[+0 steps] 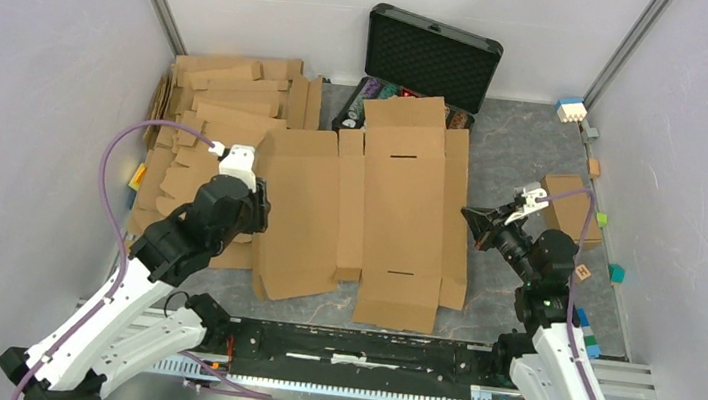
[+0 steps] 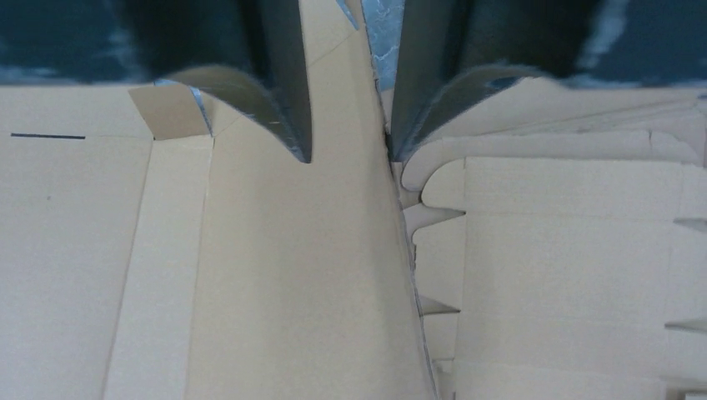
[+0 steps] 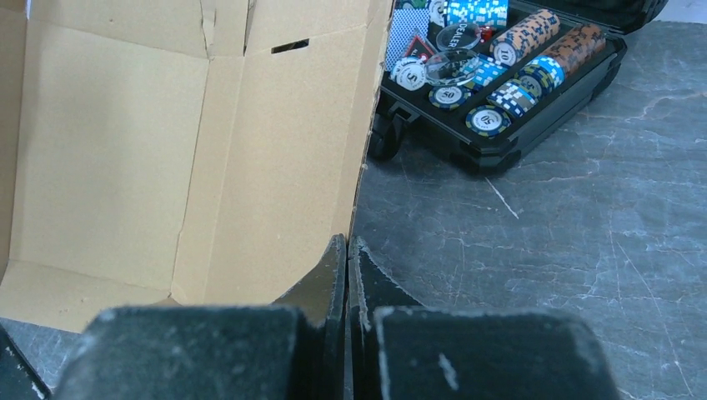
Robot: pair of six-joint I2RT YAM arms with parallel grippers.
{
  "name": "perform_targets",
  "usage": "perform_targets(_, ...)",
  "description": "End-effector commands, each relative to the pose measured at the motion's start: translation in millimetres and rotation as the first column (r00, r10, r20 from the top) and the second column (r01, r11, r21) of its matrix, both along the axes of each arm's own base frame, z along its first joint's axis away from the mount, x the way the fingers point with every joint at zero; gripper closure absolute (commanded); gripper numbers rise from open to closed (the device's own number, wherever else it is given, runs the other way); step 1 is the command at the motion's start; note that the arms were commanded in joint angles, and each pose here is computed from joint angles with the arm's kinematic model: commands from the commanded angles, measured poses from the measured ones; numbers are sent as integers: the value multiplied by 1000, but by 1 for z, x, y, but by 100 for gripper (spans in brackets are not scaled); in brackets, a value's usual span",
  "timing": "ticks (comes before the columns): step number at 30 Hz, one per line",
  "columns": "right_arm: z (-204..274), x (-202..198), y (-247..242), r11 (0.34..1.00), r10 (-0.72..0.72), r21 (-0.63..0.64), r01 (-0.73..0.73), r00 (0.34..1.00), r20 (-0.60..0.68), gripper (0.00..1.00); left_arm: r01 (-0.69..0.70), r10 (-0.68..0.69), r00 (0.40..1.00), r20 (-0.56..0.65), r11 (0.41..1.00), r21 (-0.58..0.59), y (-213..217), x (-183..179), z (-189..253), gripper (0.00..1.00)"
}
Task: Fold the paper box
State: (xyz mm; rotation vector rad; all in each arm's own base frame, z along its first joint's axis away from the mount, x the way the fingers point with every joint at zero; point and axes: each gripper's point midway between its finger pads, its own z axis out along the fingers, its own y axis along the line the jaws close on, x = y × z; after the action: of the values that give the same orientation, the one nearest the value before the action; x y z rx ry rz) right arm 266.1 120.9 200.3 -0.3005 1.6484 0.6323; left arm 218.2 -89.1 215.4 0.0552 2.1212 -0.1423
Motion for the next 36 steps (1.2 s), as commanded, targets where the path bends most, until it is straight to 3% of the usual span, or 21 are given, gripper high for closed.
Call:
perform_targets(1,12,1,-1,1000,-3,-21,4,997,75,100,-70,70,997,-36,997,19,11,2,-7,60)
perform_targets(3,13,0,-1,1000,1,-19,1,996,85,100,-117,121,992,-47,991,67,22,3,-12,71)
perform_targets(6,16,-1,-2,1000,-5,-16,7,996,95,100,-135,142,987,-69,985,104,27,6,-18,97)
perform_targets(13,18,6,-7,999,-49,1,49,994,93,100,-78,78,997,-6,996,33,14,10,1,98)
perform_targets(16,29,15,-5,996,-66,64,60,993,96,100,-71,70,997,15,997,15,11,13,13,98)
perform_targets(19,54,23,-1,991,-64,125,46,988,142,100,-42,43,998,40,998,-37,0,17,33,98)
perform_targets(25,94,37,5,997,-61,70,43,958,279,100,28,-13,994,107,990,-136,-23,27,74,98)
perform_targets(29,111,35,10,995,-52,99,15,922,385,100,60,-24,988,153,971,-232,-38,33,91,98)
perform_targets(33,124,48,16,997,-36,75,4,904,426,100,79,-9,967,255,961,-264,-46,48,111,98)
perform_targets(36,125,52,13,997,-66,77,31,858,509,100,159,-43,904,426,957,-241,-59,61,130,98)
